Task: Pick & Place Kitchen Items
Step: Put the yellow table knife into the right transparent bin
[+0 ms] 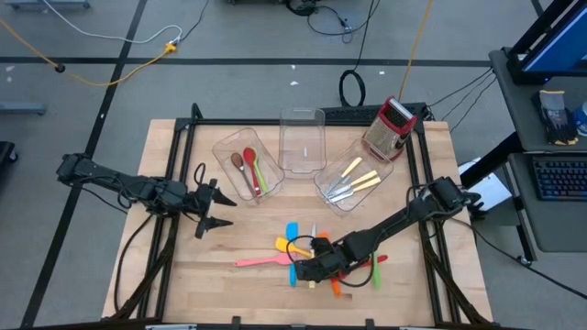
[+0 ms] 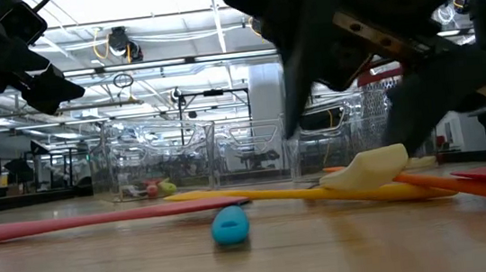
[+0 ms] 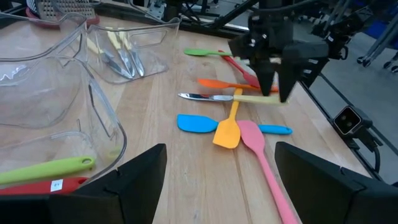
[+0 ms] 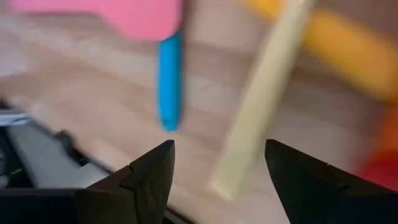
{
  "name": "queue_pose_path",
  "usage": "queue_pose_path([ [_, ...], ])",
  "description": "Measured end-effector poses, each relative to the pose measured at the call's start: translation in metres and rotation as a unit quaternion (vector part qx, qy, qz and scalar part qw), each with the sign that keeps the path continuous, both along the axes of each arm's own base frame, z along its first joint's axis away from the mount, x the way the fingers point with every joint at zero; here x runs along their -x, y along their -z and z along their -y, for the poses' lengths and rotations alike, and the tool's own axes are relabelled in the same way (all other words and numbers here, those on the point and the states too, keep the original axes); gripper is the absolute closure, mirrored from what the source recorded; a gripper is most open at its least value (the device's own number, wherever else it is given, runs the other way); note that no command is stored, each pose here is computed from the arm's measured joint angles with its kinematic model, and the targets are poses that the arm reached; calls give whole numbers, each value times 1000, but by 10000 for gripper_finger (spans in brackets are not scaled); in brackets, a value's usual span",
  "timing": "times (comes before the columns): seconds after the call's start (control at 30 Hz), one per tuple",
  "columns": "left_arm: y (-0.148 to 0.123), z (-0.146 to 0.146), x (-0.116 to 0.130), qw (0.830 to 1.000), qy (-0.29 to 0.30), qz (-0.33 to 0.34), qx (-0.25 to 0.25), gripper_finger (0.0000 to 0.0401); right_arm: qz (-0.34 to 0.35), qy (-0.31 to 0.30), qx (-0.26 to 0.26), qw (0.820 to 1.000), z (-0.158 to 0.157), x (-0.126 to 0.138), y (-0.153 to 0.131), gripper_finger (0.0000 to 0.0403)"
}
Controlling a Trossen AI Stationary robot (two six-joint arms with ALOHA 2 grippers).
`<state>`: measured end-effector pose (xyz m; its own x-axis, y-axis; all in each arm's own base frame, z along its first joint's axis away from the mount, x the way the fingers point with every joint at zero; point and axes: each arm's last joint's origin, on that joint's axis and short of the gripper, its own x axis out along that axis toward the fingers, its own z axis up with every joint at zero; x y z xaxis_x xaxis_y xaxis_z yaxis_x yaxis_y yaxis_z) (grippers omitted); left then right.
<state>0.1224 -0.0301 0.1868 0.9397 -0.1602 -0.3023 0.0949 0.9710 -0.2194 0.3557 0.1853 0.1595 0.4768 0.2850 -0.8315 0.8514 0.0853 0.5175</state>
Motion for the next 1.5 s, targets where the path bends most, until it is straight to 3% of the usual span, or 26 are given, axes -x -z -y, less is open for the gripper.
queue_pose_path([
  [0.17,0,0,0,1000,0,0,0,95,-15,-2,-4,1000,0,-3,12,160],
  [0.87,0,0,0,1000,0,0,2,95,-21,31,1,999,9,-6,14,167],
  [1.4,0,0,0,1000,-1,0,2,95,-57,45,15,997,11,0,17,330],
  [1.5,0,0,0,1000,0,0,2,95,-56,39,17,998,11,0,17,344],
])
